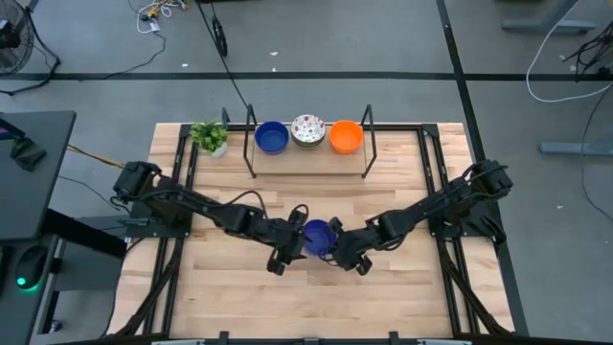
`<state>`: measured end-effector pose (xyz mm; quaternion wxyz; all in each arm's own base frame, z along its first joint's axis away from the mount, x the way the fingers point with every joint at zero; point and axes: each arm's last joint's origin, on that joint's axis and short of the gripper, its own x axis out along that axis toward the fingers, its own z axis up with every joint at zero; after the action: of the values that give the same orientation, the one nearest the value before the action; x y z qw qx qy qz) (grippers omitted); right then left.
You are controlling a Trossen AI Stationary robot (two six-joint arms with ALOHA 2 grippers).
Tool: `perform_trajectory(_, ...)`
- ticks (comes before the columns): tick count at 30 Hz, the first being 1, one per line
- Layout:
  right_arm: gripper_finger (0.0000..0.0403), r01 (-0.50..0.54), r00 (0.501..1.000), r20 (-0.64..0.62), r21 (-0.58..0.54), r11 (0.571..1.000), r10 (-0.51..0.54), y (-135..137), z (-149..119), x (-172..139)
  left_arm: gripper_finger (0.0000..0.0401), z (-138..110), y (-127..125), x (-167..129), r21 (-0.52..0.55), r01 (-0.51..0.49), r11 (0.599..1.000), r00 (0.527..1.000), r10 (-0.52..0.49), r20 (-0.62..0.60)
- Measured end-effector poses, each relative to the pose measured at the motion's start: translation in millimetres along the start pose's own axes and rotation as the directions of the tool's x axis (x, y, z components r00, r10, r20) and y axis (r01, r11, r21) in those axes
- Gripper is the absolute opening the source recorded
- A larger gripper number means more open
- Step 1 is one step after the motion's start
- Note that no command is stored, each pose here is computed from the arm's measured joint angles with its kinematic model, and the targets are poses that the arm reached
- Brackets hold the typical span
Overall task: Pick & Place Mini bowls
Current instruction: Stack the blue bowl on top of the blue bowls on the shelf
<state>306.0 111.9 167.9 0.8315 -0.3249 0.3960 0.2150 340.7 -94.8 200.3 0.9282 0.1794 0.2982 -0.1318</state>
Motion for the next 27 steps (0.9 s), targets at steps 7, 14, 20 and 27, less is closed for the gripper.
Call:
perform_trajectory(7, 0.0005, 0.002, 1.0, -0.008, 0.005, 1.0, -0.002, -2.7, -2.2, 1.2, 0.0189, -7.6, 11.6, 7.0, 0.007, 0.001, 1.0, 0.995, 0.0, -0.101)
perform_trajectory(14, 0.0005, 0.004, 1.0, -0.007, 0.002, 1.0, -0.004, -2.7, -2.1, 1.2, 0.0146, -12.0, 16.7, 9.7, -0.009, 0.024, 1.0, 0.994, -0.024, -0.111)
perform_trajectory(20, 0.0005, 0.004, 1.0, -0.007, 0.003, 1.0, -0.004, -2.8, -2.1, 1.2, 0.0099, -13.1, 17.0, 9.6, -0.012, 0.038, 0.999, 0.992, -0.039, -0.117)
perform_trajectory(27, 0.0005, 0.003, 1.0, -0.006, 0.001, 1.0, -0.003, -2.7, -2.1, 1.2, 0.0063, -16.8, 15.8, 14.2, -0.015, 0.046, 0.999, 0.989, -0.048, -0.136)
